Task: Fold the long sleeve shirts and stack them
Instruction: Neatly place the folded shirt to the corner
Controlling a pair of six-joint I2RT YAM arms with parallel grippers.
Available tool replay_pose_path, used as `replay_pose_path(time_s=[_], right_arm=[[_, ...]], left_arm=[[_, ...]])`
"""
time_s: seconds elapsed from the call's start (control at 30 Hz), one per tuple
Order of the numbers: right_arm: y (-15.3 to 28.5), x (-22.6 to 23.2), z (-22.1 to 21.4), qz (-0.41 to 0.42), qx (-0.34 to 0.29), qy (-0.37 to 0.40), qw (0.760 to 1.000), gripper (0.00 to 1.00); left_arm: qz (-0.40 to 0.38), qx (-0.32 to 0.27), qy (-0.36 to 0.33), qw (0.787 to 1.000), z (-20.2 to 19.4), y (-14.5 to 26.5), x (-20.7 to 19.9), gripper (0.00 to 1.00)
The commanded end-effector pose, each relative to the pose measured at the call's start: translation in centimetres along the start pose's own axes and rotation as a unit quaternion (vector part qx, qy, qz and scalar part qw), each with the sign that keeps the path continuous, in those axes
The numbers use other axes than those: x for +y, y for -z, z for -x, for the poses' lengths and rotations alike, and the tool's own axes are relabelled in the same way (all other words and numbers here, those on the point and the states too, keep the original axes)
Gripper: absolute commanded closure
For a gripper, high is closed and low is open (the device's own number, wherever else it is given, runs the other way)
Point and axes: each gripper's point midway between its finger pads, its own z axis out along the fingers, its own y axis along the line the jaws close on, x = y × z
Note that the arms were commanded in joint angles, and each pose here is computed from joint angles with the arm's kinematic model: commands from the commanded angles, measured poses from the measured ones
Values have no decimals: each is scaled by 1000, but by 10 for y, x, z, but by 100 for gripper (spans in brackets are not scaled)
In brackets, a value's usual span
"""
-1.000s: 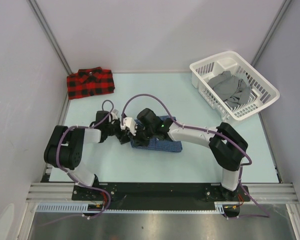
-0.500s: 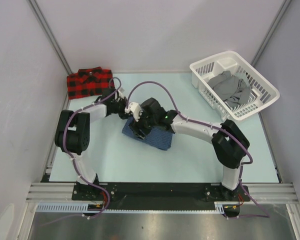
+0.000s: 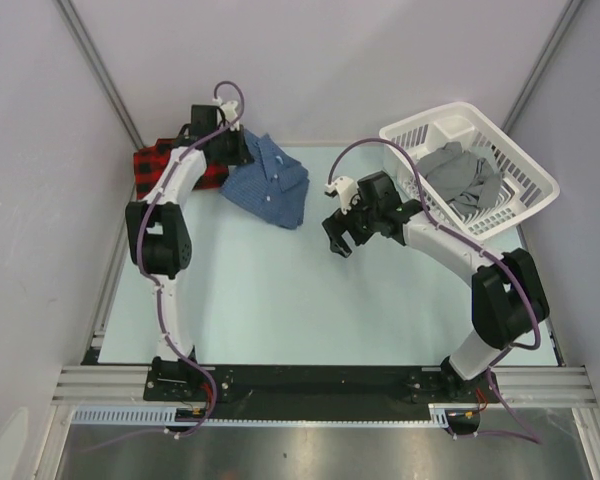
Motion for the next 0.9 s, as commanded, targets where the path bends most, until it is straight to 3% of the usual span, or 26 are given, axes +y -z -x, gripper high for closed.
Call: replay_pose_path(time_s=[0.0,0.23,0.47,0.87], right_arm=[[18,0,4,-8,-11,34,999,0],[20,-6,6,-19,-14,56,998,0],[17,-5,3,-17,-13,56,998,0],[12,-3,1,-12,-11,62,998,0]], left_arm=[[41,-61,-76,994,65,23,38,100],[48,-103,-135,984,100,41,51,100],[79,-145,-153,974,125,82,88,100],[79,-203,-187,958,161,113,73,100]])
